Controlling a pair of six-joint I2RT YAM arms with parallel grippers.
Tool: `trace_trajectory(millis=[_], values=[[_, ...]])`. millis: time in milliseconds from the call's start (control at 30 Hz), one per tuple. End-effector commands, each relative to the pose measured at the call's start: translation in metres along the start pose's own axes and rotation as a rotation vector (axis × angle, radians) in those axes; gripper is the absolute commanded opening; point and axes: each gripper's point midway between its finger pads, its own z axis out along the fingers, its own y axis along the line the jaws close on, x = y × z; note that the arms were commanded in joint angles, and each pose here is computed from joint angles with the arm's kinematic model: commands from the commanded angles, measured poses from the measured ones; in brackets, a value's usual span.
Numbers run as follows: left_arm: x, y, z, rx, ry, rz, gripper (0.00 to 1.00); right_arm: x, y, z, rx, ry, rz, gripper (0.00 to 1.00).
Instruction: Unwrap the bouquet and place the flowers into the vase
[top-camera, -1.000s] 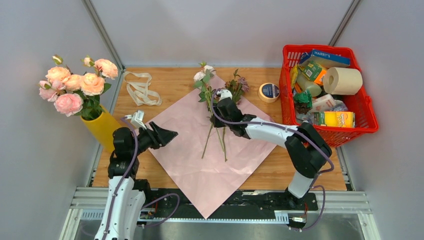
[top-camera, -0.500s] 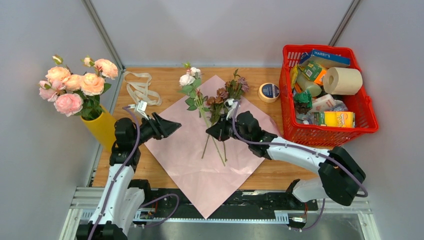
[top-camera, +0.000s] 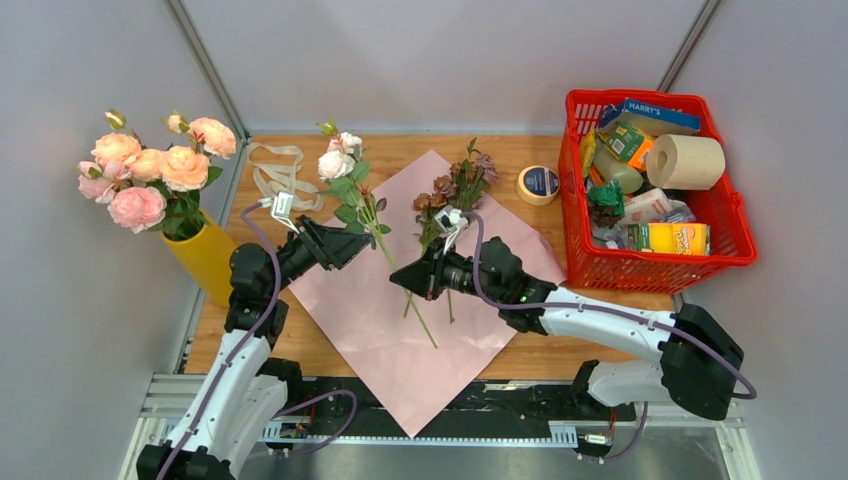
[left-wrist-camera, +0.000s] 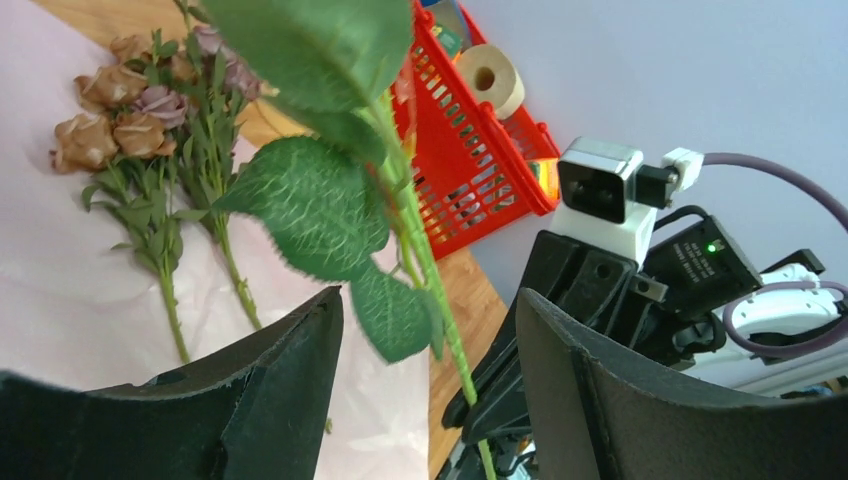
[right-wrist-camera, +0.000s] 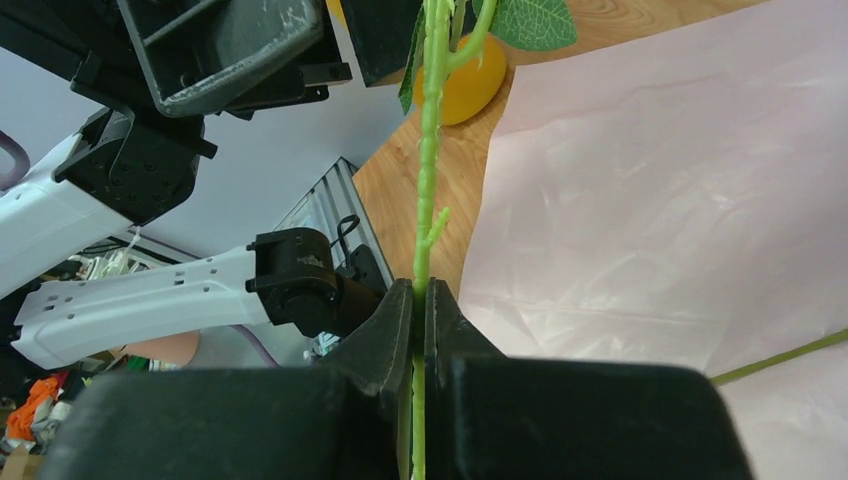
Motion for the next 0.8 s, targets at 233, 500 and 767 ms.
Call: trace_trajectory(millis=[233,500,767], values=[[-0.006,-0.008,0.009,0.040,-0.061,-0.003,0.60,0.013,0.031,0.011,-0.101,0.017,-0.006,0.00],[-0.014,-0.001,0.009,-0.051,-0.077,0.026,0.01,0.027,0.021,0.012,-0.075,0.037,0.003,0.29],[-0.043,-0.003,0.004,-0.161,-0.107,0.248,0.00,0.027,0.013,0.016,-0.018,0.062,-0.009,0.91]])
